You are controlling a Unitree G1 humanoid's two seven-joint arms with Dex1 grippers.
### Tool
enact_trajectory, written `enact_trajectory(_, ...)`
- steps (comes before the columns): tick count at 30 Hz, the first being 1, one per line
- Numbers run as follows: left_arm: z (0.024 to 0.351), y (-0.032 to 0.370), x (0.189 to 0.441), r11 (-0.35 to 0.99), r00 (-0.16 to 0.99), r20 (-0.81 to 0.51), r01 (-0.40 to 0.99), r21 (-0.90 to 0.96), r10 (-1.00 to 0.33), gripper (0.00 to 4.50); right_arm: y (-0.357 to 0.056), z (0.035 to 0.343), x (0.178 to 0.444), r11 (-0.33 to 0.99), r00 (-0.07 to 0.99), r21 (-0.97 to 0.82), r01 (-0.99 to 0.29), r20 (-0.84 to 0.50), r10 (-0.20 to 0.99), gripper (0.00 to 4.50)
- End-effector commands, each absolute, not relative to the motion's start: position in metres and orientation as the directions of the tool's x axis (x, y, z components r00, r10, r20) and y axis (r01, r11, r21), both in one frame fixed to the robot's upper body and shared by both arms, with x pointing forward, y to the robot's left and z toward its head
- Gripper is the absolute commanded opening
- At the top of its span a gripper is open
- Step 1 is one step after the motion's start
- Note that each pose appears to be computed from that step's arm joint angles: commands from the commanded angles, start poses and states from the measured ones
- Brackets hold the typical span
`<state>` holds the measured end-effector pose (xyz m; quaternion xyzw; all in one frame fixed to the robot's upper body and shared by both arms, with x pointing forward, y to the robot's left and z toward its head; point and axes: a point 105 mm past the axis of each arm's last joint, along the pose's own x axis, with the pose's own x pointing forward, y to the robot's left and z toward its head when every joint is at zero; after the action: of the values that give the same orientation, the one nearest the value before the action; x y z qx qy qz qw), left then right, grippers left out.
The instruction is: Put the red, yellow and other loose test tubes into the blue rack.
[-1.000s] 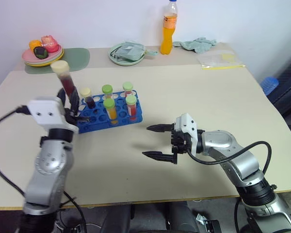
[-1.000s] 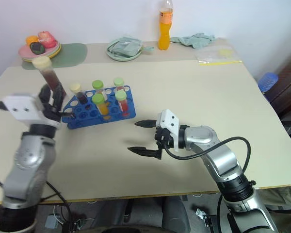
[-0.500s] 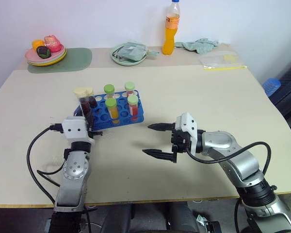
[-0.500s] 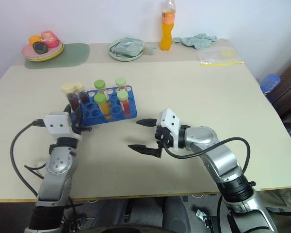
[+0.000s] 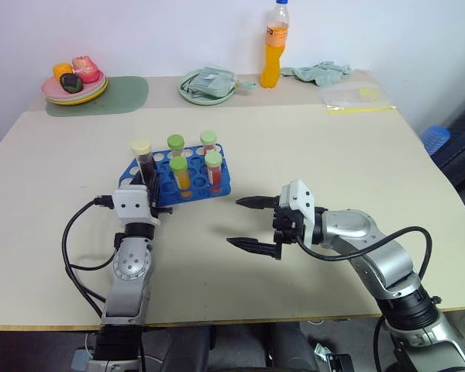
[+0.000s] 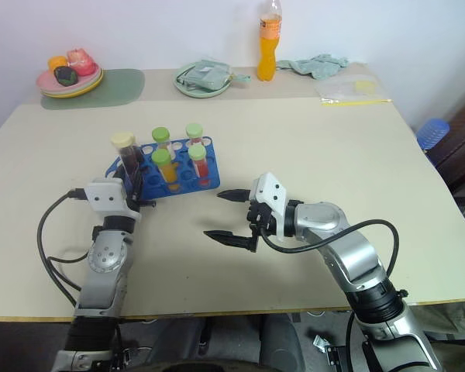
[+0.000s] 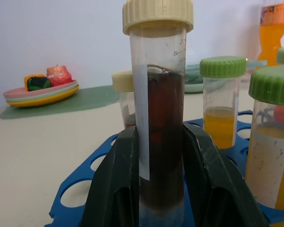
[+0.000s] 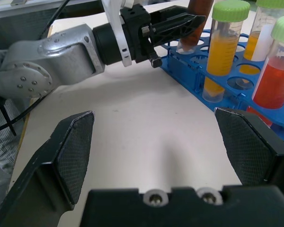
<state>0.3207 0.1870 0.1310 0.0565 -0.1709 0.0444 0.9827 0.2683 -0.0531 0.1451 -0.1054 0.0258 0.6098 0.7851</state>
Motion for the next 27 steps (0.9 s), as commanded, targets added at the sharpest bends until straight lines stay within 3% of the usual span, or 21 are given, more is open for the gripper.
enact_trajectory(1,0.133,0.188,0.316,0.992,0.919,0.387,-0.108,0.069,0.073,0.71,-0.049,0.156,0.262,0.214,0.236,-0.162,-0.963,-0.129,0.963,4.50)
enact_trajectory(5,0.126,0.191,0.311,0.992,0.915,0.395,-0.113,0.059,0.081,0.71,-0.049,0.155,0.261,0.218,0.239,-0.160,-0.963,-0.128,0.963,4.50)
enact_trajectory(12,0.131,0.199,0.308,0.992,0.904,0.414,-0.127,0.016,0.109,4.29,-0.050,0.157,0.262,0.217,0.238,-0.164,-0.962,-0.125,0.963,4.50)
enact_trajectory(18,0.146,0.220,0.277,0.999,0.912,0.410,-0.042,0.015,0.032,4.29,-0.060,0.168,0.265,0.232,0.253,-0.172,-0.957,-0.117,0.960,4.50)
enact_trajectory(22,0.137,0.237,0.248,0.986,0.968,0.226,0.076,0.147,-0.108,4.29,-0.093,0.167,0.275,0.294,0.325,-0.185,-0.938,-0.173,0.930,4.50)
enact_trajectory(27,0.138,0.279,0.222,0.973,0.995,0.047,0.071,0.218,-0.083,4.29,-0.150,0.164,0.300,0.470,0.507,-0.201,-0.860,-0.221,0.833,4.50)
